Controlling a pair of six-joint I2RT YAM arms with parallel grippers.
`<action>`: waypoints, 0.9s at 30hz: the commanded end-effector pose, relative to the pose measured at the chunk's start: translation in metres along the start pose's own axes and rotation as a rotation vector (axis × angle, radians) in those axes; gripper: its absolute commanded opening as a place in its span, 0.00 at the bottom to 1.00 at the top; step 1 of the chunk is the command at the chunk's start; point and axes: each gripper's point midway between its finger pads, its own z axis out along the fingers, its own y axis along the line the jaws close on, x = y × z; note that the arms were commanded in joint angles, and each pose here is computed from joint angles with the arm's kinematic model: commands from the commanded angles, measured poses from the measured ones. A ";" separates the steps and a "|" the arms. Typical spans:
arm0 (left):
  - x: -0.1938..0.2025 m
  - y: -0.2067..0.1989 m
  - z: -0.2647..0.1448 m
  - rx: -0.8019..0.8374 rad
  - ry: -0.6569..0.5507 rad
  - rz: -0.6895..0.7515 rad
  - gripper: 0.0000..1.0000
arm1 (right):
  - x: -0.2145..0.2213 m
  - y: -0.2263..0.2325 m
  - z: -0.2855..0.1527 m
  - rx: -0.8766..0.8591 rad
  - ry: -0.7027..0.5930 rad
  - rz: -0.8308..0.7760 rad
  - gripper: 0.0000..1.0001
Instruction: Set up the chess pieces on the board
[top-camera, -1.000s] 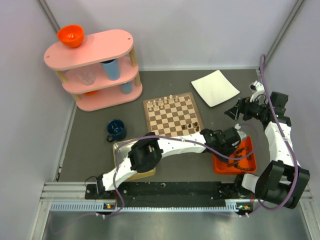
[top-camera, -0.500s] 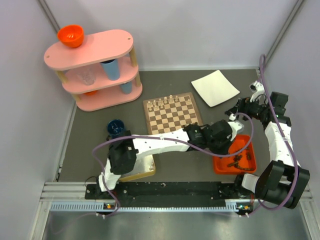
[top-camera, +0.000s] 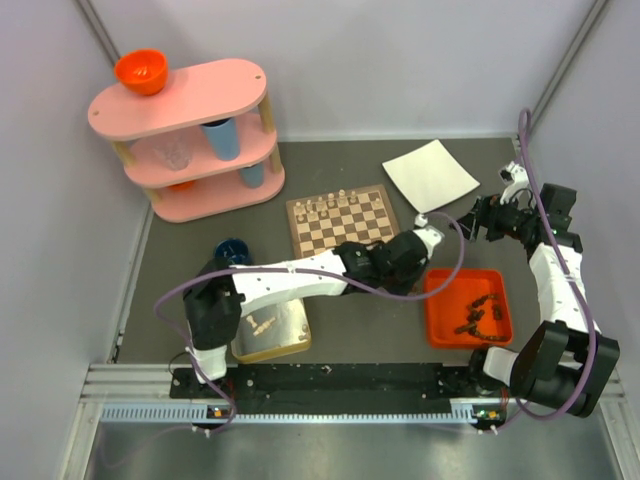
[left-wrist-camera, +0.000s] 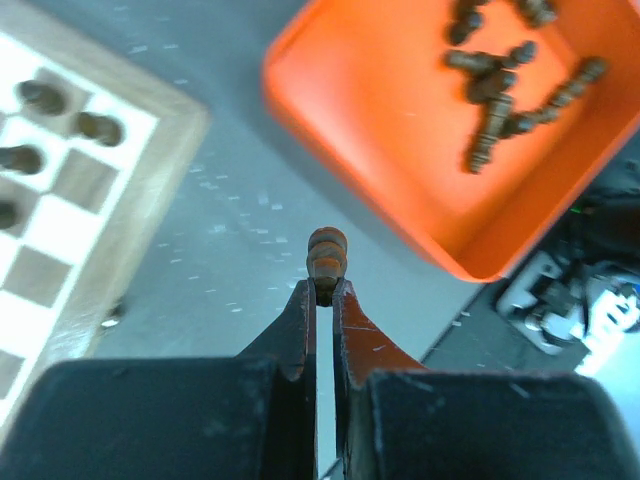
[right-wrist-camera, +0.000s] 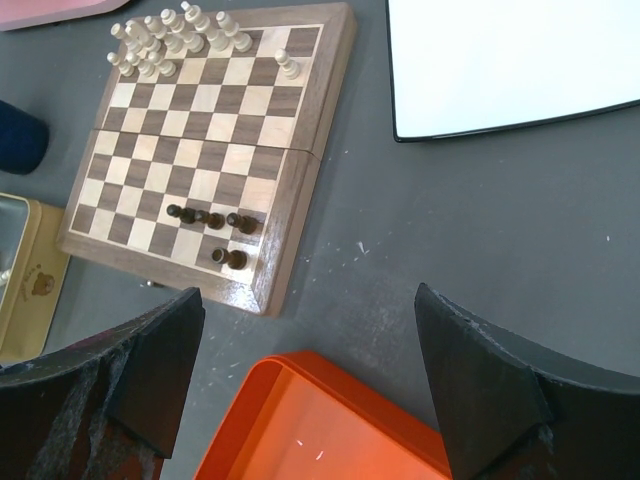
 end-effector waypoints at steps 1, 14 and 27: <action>-0.022 0.054 -0.024 -0.135 -0.068 -0.012 0.00 | -0.019 -0.002 -0.006 0.014 -0.044 -0.049 0.85; -0.015 0.140 -0.011 -0.271 0.037 -0.037 0.00 | -0.017 -0.004 -0.005 0.015 -0.038 -0.045 0.85; -0.018 0.140 0.021 -0.248 0.117 -0.019 0.00 | -0.017 -0.004 -0.005 0.015 -0.038 -0.047 0.86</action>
